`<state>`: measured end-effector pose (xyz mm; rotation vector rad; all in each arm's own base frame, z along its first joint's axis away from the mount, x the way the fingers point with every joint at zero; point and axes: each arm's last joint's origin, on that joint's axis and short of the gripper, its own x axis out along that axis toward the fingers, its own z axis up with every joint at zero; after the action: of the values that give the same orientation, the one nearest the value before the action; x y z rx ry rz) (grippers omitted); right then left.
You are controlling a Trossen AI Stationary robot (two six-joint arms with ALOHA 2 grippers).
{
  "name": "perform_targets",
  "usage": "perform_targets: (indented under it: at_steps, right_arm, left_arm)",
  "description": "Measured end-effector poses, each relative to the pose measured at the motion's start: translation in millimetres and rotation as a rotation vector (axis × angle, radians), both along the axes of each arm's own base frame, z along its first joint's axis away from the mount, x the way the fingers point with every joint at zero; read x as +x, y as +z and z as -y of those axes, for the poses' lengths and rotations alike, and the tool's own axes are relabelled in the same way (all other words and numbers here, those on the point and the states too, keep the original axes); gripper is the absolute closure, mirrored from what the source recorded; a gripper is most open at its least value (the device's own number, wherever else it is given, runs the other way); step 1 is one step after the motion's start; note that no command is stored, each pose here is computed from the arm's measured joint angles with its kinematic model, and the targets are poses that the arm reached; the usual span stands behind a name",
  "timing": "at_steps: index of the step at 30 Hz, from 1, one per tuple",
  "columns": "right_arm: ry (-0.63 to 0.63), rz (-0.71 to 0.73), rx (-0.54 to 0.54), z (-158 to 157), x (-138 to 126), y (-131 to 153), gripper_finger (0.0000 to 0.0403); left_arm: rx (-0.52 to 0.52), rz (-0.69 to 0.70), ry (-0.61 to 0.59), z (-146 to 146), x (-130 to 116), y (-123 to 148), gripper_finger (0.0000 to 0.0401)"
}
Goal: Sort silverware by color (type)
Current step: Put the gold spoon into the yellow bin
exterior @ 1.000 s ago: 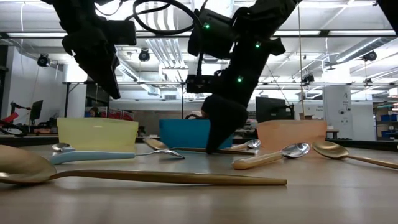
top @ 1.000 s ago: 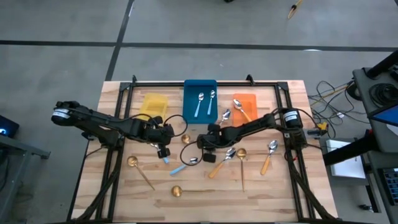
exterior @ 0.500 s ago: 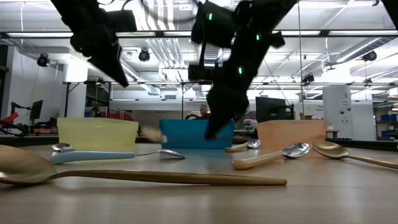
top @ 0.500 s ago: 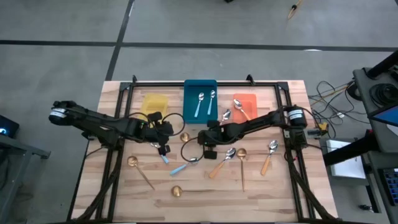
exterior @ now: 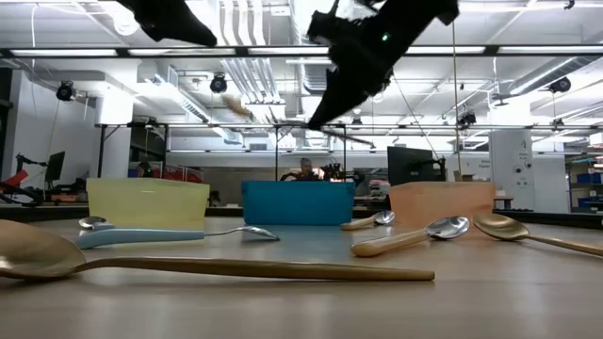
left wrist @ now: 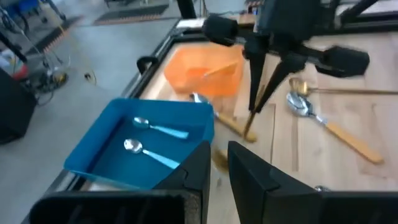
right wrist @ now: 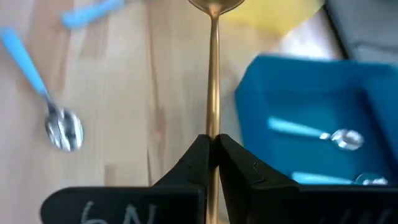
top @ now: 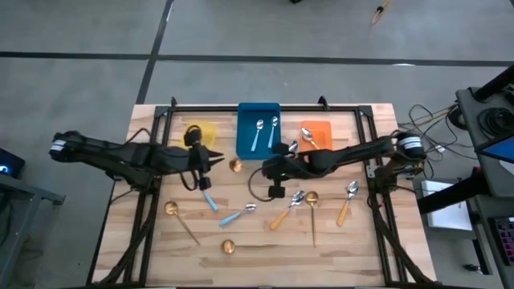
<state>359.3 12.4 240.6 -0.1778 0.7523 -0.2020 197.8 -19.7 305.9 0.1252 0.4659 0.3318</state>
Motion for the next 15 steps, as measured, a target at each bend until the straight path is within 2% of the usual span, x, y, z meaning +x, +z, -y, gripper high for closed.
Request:
perform_targets:
  at_steps: [4,8,12,15]
  right_arm:
    - [-0.02,0.23,-0.004,3,-16,9,0.0391]
    - [-0.058,0.419,-0.06,6,-27,10,0.0391]
    - [-0.084,0.634,-0.115,7,-29,18,0.0391]
    - [-0.078,0.733,-0.149,7,-25,20,0.0391]
  left_arm:
    - [0.022,0.091,-0.018,-1,-4,-1,0.0363]
    - [0.041,0.202,-0.032,0,-3,-13,0.0363]
    - [0.05,0.329,-0.035,0,2,-26,0.0363]
    - [0.047,0.431,-0.033,1,6,-36,0.0363]
